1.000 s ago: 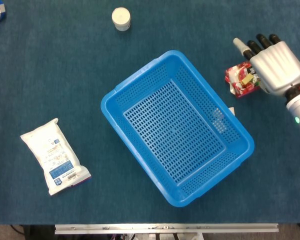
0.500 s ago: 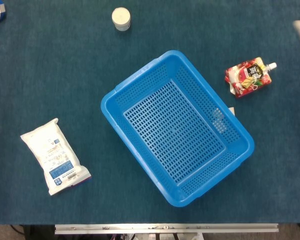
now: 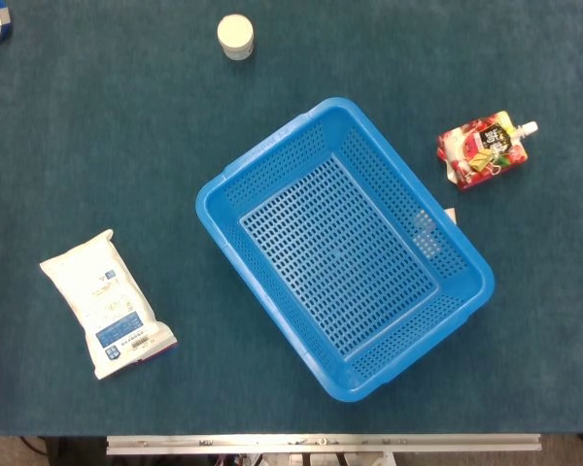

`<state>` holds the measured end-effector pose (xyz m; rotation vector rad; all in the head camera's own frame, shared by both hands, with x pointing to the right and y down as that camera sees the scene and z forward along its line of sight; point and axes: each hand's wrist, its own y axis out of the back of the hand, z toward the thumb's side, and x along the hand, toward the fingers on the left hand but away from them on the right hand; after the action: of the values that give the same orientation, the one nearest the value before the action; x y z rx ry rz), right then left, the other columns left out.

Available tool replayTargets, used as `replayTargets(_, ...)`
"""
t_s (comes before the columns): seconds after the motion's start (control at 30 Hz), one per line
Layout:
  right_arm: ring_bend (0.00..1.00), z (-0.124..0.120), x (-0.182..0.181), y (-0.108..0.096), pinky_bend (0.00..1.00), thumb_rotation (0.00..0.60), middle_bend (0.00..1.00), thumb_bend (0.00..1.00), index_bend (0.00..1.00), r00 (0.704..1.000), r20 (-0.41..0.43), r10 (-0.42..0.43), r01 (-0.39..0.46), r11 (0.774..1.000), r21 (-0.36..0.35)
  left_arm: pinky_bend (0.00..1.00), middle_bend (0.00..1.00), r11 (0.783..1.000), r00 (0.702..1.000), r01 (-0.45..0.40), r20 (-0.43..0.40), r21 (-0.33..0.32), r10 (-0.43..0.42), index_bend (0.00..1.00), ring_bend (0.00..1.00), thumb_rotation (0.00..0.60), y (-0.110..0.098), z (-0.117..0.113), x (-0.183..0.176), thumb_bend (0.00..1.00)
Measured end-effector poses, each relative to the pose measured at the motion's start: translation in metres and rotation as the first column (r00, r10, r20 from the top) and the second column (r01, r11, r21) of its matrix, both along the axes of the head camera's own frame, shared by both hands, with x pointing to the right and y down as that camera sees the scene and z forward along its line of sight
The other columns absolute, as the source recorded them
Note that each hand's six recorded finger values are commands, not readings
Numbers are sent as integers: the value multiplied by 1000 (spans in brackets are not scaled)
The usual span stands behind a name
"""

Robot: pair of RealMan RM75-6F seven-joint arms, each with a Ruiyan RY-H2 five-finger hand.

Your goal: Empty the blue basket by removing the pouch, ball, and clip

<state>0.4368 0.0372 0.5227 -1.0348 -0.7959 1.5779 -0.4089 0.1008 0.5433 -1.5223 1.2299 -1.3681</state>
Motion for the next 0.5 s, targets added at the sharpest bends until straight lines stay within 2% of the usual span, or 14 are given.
replayTargets(0.2, 163, -2, 1, 14, 240, 600, 327, 249, 163, 1000, 3, 12, -13, 1000, 10, 0, 0, 1000, 1000, -14, 11, -4, 14, 69, 0, 600, 0, -3, -7, 0)
replayTargets(0.5, 162, -4, 0, 17, 240, 600, 327, 250, 163, 1000, 4, 15, -16, 1000, 19, 0, 0, 1000, 1000, -14, 1, -3, 15, 69, 0, 600, 1, -7, -13, 0)
